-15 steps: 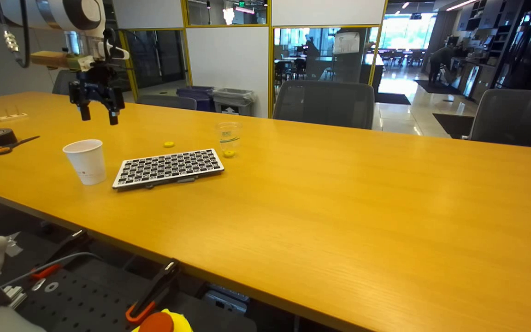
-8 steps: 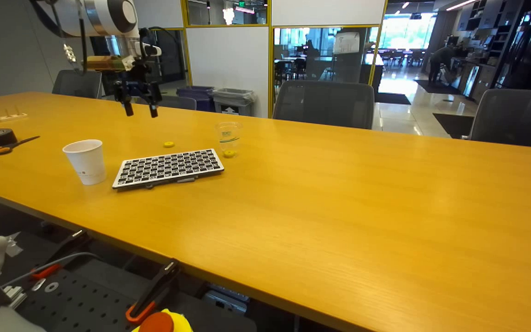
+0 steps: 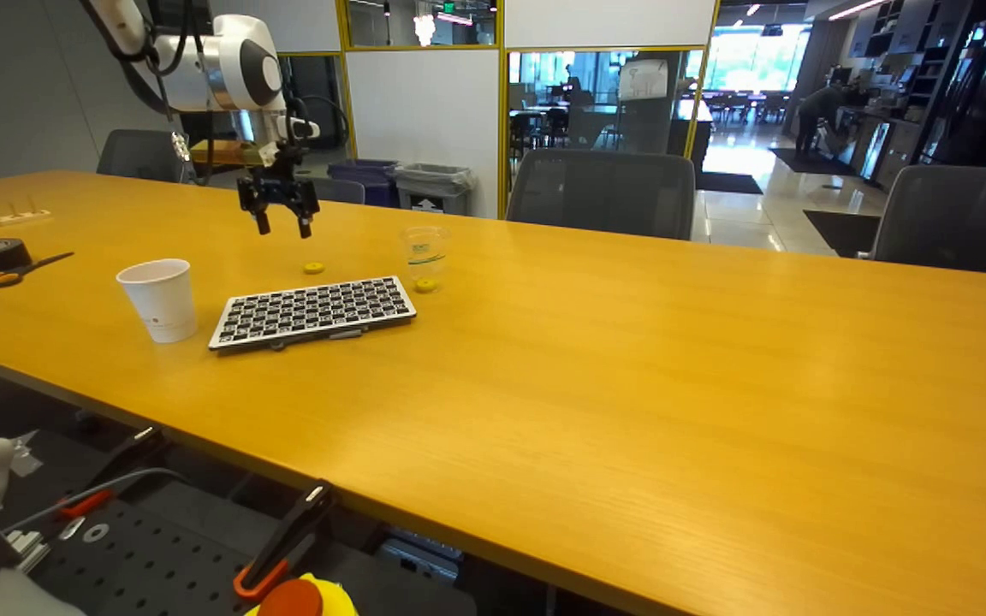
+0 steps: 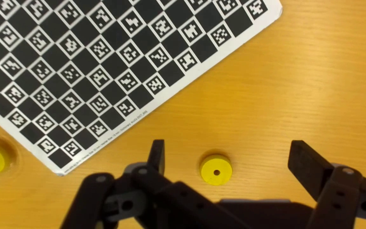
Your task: Pick up the orange and yellow objects from the table and put them in the two cups on the table
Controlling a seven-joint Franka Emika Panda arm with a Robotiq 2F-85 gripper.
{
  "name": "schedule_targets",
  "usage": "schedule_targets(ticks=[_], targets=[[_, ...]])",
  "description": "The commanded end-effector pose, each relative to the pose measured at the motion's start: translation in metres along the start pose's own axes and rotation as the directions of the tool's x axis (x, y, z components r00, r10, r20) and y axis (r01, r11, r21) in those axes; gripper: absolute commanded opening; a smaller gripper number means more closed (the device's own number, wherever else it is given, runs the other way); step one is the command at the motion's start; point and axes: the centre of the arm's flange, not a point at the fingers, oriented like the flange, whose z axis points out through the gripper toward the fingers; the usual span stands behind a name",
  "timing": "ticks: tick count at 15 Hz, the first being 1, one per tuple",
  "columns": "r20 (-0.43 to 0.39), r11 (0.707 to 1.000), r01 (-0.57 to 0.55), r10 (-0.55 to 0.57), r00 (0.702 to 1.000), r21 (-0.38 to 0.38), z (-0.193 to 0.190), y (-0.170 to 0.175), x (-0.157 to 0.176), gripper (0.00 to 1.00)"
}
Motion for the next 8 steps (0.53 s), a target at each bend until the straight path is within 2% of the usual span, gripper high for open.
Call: schedule_targets(ticks=[1,8], targets=[[-0.021,1.000,-0.004,0.005,1.000,0.029,0.016,-0.020,0.036,1.00],[-0.013,0.998,-0.004,0.005,1.000,0.065,0.045,-0.025,0.056,1.00]])
